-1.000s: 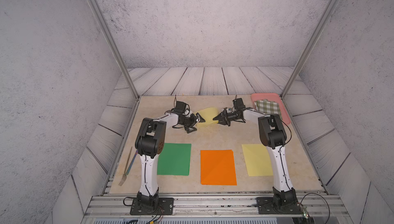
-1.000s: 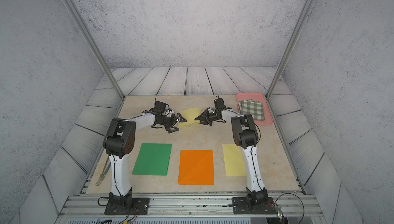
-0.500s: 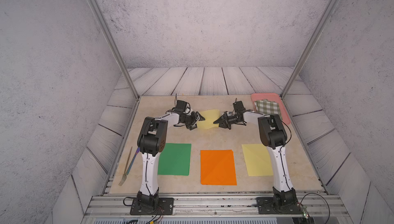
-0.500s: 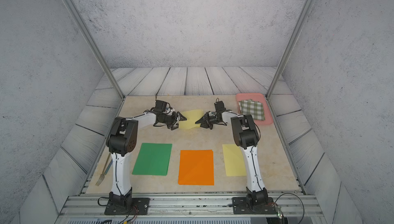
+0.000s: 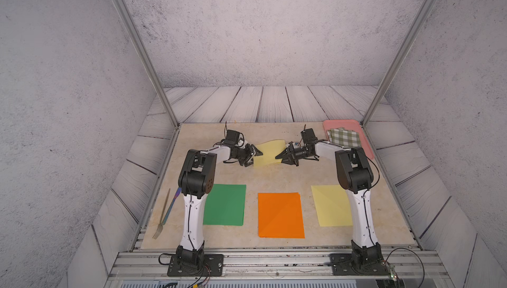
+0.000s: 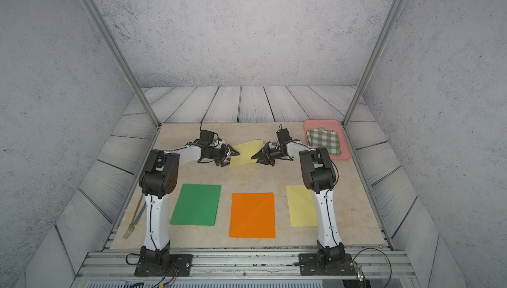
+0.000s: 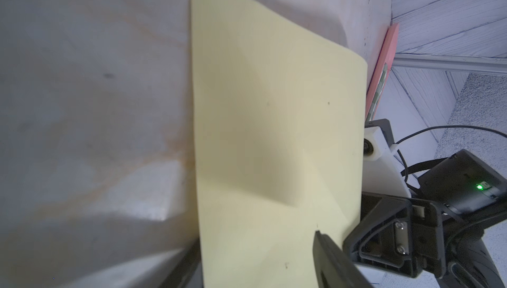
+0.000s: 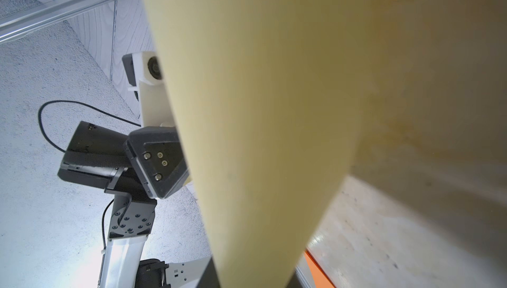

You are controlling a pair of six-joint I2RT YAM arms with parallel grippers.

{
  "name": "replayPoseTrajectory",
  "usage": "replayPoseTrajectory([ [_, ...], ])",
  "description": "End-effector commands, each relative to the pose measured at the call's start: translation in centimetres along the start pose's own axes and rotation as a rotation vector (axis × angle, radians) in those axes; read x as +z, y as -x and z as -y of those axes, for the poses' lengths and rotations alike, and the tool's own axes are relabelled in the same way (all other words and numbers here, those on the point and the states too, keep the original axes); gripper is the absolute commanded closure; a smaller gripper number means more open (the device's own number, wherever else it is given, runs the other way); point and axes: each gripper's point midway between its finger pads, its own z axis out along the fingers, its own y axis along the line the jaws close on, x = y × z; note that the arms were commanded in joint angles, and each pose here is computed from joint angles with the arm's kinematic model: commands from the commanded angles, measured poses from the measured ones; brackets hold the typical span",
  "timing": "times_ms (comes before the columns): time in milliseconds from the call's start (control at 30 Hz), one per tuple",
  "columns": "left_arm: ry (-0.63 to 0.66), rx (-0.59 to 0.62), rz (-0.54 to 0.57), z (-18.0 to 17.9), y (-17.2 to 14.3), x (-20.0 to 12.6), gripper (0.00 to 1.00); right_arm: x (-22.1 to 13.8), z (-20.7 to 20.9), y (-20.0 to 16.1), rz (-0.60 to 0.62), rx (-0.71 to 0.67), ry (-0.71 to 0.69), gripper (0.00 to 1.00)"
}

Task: Sort the scattered colored papers by color
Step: Pick up the colored paper from the center of the board.

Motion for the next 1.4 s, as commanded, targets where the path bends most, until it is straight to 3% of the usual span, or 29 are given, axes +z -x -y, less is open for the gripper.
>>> replayPoseTrajectory([
  [0, -0.010, -0.015, -0.002, -0.9, 0.6, 0.3, 0.41, -1.4, -2.6, -2.0, -0.014, -0.056, 0.022, 0.74],
  [167, -0.042, -0.031, -0.002, -0.7, 0.9, 0.5, 0.66, -1.3, -2.1, -2.5, -0.031, -0.051, 0.017, 0.74],
  [400, -0.051, -0.034, -0.006, -0.7, 0.7, 0.4, 0.82, -1.3, -1.8, -2.5, -0.036, -0.047, 0.014, 0.73],
  [533, -0.047, -0.036, -0.011, -0.8, 0.5, 0.4, 0.99, -1.3, -1.9, -2.4, -0.032, -0.051, 0.011, 0.67],
  [667, -0.043, -0.037, -0.018, -1.0, 0.4, 0.4, 1.00, -1.4, -2.4, -2.3, -0.016, -0.081, 0.006, 0.37],
  [867, -0.052, -0.020, -0.015, -0.2, 0.4, 0.0, 1.00, -2.5, -4.5, -1.9, 0.048, -0.162, -0.012, 0.16],
  [1033, -0.073, 0.039, 0.017, 2.9, 0.9, -1.8, 1.00, -4.9, -6.9, -3.3, 0.118, -0.258, -0.141, 0.10],
  [1233, -0.077, 0.195, 0.101, 9.7, 1.4, -6.5, 1.00, -11.1, -7.9, -6.4, 0.278, -0.392, -0.487, 0.06],
  [1367, -0.101, 0.259, 0.151, 13.6, 0.7, -9.2, 1.00, -15.1, -8.8, -9.0, 0.385, -0.443, -0.627, 0.03],
])
